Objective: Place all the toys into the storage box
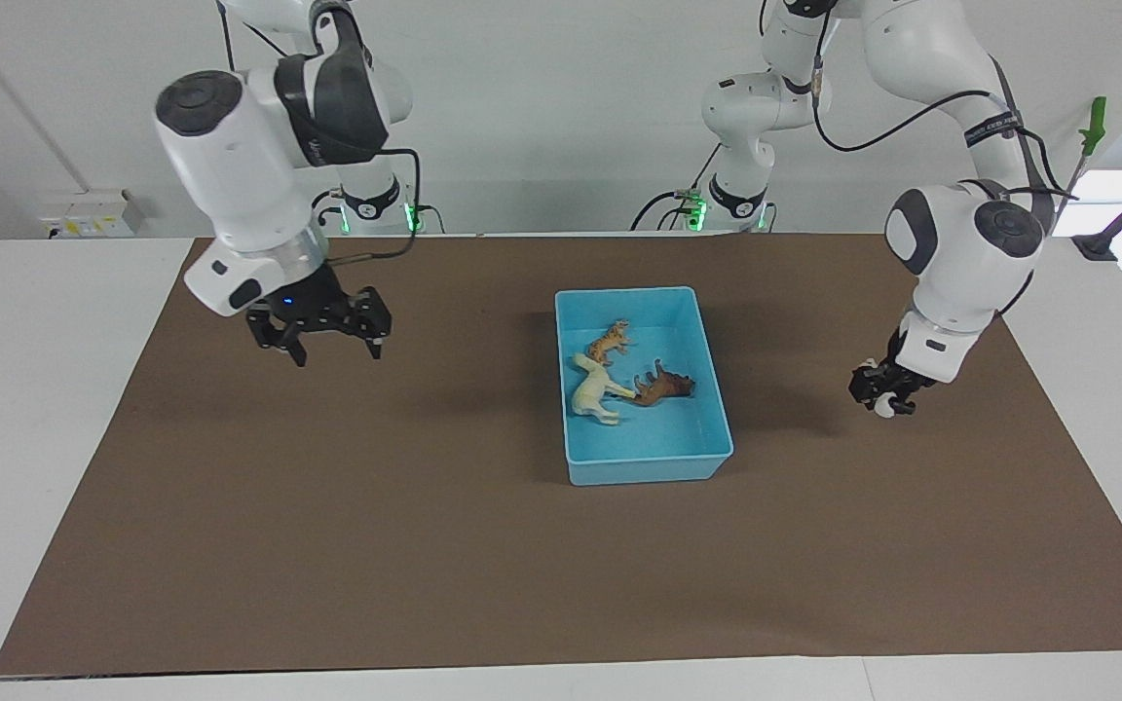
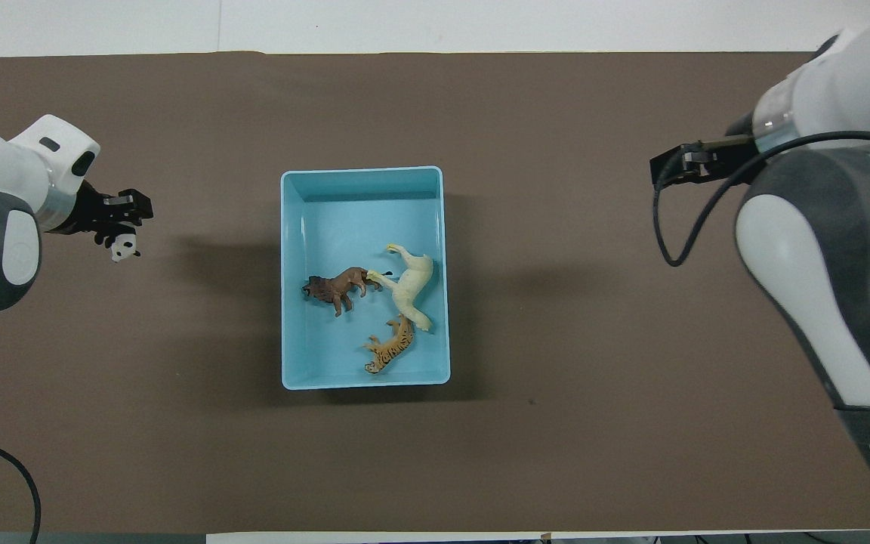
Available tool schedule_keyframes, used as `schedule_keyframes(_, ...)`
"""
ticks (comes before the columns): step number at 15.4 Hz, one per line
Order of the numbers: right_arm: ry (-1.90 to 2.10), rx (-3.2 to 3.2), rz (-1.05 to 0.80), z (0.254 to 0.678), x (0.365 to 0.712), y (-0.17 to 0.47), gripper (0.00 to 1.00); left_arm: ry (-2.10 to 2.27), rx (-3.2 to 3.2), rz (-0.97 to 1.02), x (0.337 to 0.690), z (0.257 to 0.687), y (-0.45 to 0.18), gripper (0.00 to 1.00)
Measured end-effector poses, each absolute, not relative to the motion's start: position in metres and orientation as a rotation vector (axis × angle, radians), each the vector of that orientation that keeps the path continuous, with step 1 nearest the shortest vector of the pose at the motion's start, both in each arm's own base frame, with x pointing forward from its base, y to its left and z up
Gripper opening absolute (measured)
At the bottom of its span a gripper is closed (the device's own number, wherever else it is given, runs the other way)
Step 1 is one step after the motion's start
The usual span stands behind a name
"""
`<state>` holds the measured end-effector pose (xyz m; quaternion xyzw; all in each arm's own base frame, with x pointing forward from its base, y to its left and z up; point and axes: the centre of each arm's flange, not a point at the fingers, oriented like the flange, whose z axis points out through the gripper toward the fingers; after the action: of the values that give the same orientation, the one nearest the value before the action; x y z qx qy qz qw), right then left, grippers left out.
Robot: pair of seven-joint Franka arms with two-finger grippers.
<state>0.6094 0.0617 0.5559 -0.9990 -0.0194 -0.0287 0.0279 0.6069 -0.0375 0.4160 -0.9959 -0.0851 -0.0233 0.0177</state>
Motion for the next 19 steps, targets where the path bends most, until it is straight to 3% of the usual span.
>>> schedule_keyframes(6, 0.073, -3.084, -0.019, 0.579, 0.578, -0.007, 1.00, -0.534, -3.111, -0.039, 0.568, 0.425, -0.209, 0.52)
schedule_keyframes(12, 0.119, -3.085, -0.013, 0.581, 0.569, -0.025, 1.00, -0.604, -3.148, -0.041, 0.525, 0.403, -0.282, 0.51)
schedule_keyframes(15, 0.121, -3.085, 0.008, 0.580, 0.567, -0.026, 1.00, -0.614, -3.152, -0.054, 0.515, 0.400, -0.290, 0.61)
schedule_keyframes(19, 0.122, -3.084, 0.032, 0.595, 0.561, -0.027, 1.00, -0.650, -3.151, -0.079, 0.519, 0.413, -0.278, 0.99)
